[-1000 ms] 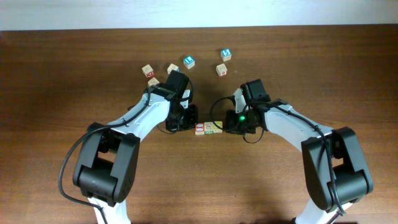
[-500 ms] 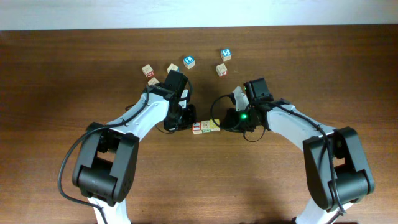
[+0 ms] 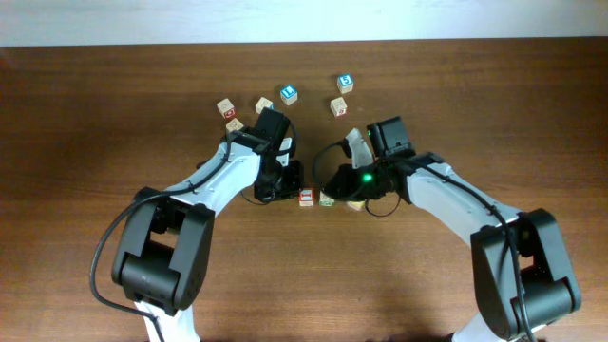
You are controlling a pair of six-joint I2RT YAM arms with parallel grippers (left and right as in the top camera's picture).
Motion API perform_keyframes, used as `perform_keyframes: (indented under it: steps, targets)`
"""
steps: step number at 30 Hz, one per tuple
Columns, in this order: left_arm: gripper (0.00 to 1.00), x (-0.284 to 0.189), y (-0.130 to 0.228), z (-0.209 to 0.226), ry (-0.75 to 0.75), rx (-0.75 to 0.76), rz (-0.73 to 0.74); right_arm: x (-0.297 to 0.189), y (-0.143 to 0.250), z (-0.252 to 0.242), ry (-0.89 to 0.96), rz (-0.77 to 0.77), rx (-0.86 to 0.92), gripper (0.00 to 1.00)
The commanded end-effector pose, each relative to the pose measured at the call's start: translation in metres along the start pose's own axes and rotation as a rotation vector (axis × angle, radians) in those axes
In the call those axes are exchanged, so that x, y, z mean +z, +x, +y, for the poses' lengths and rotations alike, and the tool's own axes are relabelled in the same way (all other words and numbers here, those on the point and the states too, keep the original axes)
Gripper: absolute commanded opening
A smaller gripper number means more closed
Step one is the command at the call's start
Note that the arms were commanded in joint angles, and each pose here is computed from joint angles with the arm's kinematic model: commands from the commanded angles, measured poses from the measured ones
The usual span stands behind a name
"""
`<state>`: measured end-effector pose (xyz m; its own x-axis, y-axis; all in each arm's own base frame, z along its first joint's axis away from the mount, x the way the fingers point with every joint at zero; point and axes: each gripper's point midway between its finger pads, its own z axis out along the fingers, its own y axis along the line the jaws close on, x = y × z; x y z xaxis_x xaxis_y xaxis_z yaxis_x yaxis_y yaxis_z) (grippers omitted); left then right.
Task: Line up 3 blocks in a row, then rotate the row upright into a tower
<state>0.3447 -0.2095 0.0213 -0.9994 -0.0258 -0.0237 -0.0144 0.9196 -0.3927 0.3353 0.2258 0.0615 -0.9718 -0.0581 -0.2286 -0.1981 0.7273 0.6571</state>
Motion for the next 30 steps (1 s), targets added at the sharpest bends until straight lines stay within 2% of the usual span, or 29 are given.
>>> perform_keyframes:
  steps: [1, 6, 8, 12, 18, 22, 30]
  targets:
    - [0.0, 0.003, 0.003, -0.002, 0.016, 0.011, 0.017, -0.004, 0.0, 0.001, 0.029, -0.01, -0.009, 0.04]
    - [0.0, 0.003, 0.003, -0.002, 0.016, 0.011, 0.017, -0.022, -0.013, -0.014, 0.047, -0.04, 0.057, 0.04]
    - [0.0, 0.003, 0.003, -0.002, 0.016, 0.011, 0.017, -0.036, -0.016, -0.034, 0.1, -0.041, 0.139, 0.04]
    - [0.0, 0.003, 0.003, -0.002, 0.016, 0.011, 0.017, -0.058, 0.006, -0.089, 0.351, -0.009, 0.31, 0.04]
    - [0.0, 0.003, 0.003, -0.002, 0.016, 0.011, 0.017, -0.055, 0.023, -0.108, 0.437, 0.019, 0.408, 0.04]
    - [0.0, 0.003, 0.003, -0.002, 0.016, 0.011, 0.016, -0.041, 0.027, -0.112, 0.433, 0.046, 0.41, 0.04]
    - [0.0, 0.003, 0.003, -0.002, 0.016, 0.011, 0.017, -0.008, 0.019, -0.084, 0.396, 0.029, 0.333, 0.04]
